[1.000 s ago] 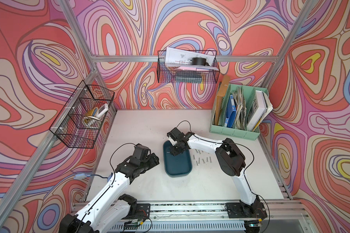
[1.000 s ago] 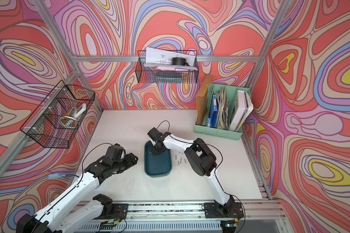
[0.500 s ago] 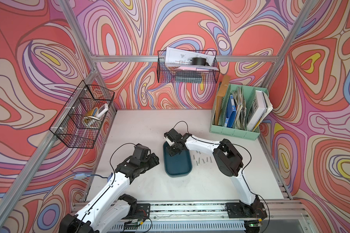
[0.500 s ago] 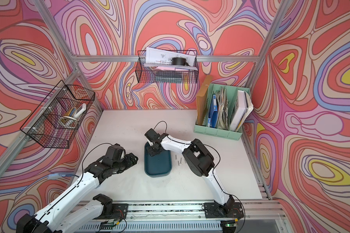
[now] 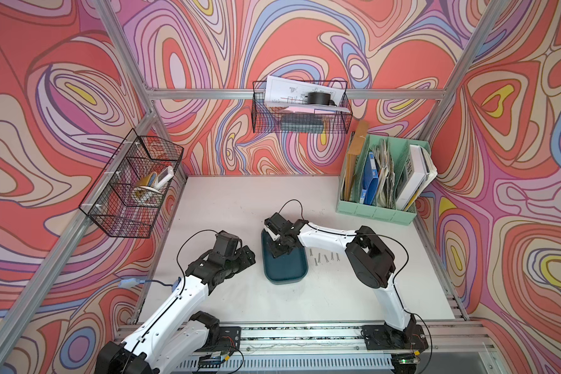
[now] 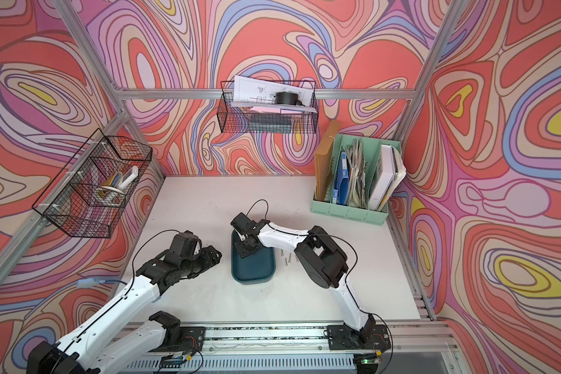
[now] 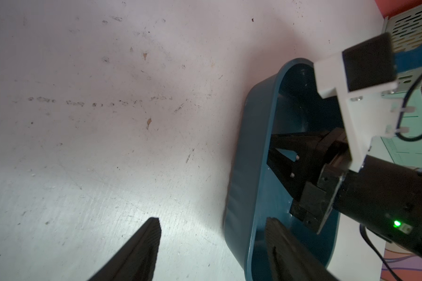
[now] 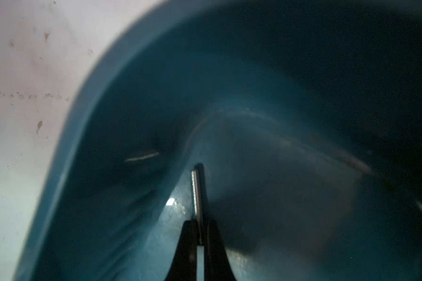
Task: Take out the screws from the storage box
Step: Pick up the screw from the storage box.
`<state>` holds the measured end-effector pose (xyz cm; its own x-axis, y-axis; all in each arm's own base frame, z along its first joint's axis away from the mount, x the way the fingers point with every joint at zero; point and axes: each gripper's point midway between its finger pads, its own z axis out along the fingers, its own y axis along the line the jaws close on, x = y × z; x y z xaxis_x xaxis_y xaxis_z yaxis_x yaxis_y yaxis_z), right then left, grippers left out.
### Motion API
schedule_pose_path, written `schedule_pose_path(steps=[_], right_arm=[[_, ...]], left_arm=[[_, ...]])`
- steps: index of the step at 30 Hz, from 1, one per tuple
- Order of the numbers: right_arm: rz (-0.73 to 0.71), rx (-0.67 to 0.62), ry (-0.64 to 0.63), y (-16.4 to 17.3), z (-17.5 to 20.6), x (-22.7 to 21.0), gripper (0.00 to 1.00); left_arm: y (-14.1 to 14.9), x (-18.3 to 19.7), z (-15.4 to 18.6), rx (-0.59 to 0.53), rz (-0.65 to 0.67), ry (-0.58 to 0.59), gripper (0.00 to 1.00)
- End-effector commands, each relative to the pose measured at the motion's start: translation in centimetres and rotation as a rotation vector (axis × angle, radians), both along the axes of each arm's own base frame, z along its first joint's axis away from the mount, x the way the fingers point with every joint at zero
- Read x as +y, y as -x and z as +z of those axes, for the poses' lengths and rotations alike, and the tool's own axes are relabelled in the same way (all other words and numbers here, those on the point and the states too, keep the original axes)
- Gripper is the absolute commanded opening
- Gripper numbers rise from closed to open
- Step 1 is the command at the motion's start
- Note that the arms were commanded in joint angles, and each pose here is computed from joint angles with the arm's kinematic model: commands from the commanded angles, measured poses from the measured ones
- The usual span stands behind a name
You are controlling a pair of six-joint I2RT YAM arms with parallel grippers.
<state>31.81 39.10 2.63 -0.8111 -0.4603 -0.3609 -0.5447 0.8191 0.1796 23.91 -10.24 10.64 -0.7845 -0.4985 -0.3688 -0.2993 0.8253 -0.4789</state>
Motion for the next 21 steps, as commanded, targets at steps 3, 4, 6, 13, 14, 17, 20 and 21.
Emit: schedule_pose_path(steps=[3,4,6,13,14,17,20,21], right_arm=[[-0.131,0.045,0.127,1.2,0.3,-3.7,0.0],[-0.154,0.053,0.157,1.3,0.2,-4.3,0.0],[-0.175,0.073,0.192,1.7,-0.5,-5.0,0.04],[-0.158,0.129,0.201,2.4,-2.3,-4.7,0.13],[-0.157,0.13,0.201,2.3,-2.4,-4.6,0.15],[-0.157,0.136,0.2,2.3,-2.5,-4.5,0.16],[-0.156,0.145,0.197,2.5,-2.8,-4.4,0.16],[-0.154,0.148,0.195,2.5,-2.7,-4.3,0.13]], left_arm=[[0.2,0.0,-0.5,0.027,0.005,0.011,0.74],[0.2,-0.1,-0.4,0.025,0.003,0.012,0.74],[0.1,-0.1,-0.4,0.025,0.005,0.016,0.74],[0.2,-0.1,-0.8,0.035,0.006,0.008,0.74],[0.1,-0.1,-0.8,0.035,0.005,0.01,0.73],[0.1,-0.1,-0.7,0.033,0.005,0.01,0.73],[0.1,-0.1,-0.5,0.026,0.006,0.012,0.73],[0.1,-0.1,-0.5,0.026,0.006,0.011,0.73]])
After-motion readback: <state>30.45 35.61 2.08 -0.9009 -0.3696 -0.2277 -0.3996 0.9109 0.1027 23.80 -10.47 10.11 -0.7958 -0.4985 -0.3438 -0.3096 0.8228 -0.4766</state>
